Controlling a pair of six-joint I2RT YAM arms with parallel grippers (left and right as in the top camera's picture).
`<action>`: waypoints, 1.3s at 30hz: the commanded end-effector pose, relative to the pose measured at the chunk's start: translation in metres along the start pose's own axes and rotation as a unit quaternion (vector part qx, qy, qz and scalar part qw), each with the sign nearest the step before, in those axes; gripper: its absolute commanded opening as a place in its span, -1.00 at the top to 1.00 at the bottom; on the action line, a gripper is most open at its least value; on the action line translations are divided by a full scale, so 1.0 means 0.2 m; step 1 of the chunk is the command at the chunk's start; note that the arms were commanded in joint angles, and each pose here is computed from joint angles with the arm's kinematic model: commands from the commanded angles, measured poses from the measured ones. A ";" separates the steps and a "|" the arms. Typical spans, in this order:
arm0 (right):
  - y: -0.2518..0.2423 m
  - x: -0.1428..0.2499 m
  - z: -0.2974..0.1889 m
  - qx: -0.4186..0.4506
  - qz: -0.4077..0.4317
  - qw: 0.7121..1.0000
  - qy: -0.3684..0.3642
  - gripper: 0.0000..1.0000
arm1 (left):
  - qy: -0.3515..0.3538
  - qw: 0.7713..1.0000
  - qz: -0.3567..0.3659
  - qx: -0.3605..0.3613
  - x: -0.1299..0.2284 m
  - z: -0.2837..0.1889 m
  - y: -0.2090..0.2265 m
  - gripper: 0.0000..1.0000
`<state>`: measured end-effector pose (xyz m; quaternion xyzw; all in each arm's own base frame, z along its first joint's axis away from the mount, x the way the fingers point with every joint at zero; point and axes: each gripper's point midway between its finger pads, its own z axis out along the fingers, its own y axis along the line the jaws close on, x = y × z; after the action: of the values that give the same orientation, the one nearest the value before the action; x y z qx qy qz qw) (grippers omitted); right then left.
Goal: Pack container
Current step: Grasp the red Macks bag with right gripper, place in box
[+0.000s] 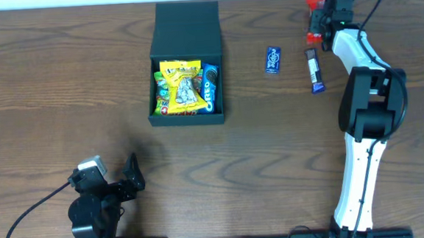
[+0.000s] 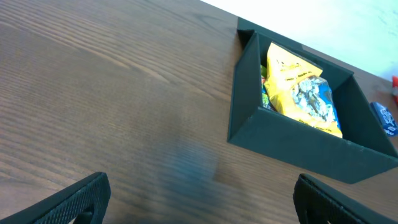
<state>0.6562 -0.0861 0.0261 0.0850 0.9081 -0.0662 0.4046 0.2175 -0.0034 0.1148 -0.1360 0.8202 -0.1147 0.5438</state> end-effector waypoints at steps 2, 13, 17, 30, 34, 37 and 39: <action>-0.01 0.12 0.05 0.005 -0.002 1.000 0.030 0.94 | 0.007 1.000 -0.004 -0.006 0.03 0.01 0.02 -0.91; 0.28 -0.45 -0.52 -0.040 -0.021 0.996 -0.073 0.97 | 0.007 1.000 -0.004 -0.006 0.03 0.01 0.02 -0.91; 0.56 -0.53 -0.88 -0.096 -0.035 0.992 -0.074 0.97 | 0.007 1.000 -0.004 -0.006 0.03 0.01 0.02 -0.90; 1.60 0.27 -1.48 -0.192 0.011 0.971 0.141 0.97 | 0.007 1.000 -0.004 -0.006 0.03 0.01 0.02 -0.90; 1.74 0.41 -1.50 -0.158 0.021 0.979 0.128 0.97 | 0.007 1.000 -0.004 -0.006 0.03 0.01 0.02 -0.91; 1.81 0.51 -1.49 -0.134 0.026 0.983 0.120 0.97 | 0.007 1.000 -0.004 -0.006 0.03 0.01 0.02 -0.90; 1.82 0.57 -1.45 -0.111 0.027 0.987 0.116 0.97 | 0.007 1.000 -0.004 -0.006 0.03 0.01 0.02 -0.90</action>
<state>0.4415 0.3446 0.1320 0.0204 0.9533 0.0982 0.2850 0.2174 -0.0034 0.1147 -0.1360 0.8203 -0.1147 0.5436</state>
